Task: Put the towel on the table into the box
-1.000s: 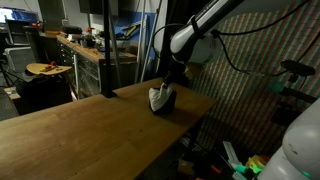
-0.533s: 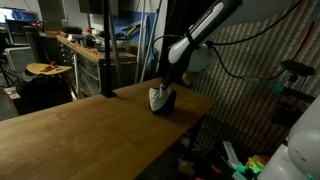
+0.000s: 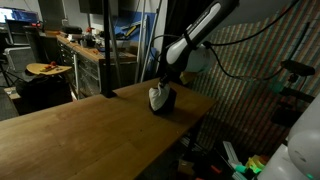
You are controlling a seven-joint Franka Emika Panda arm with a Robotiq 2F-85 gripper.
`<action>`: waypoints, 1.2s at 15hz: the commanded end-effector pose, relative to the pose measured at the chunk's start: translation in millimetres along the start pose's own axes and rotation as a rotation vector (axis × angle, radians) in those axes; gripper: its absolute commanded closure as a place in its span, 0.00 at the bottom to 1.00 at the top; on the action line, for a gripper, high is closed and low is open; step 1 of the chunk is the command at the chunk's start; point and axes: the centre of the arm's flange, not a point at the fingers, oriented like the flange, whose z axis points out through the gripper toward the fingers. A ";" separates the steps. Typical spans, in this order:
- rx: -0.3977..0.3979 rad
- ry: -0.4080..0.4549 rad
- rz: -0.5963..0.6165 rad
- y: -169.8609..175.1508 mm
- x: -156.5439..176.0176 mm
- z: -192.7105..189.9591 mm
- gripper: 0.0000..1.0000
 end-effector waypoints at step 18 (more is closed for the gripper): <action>-0.006 -0.082 -0.111 -15.8 37.6 44.4 0.96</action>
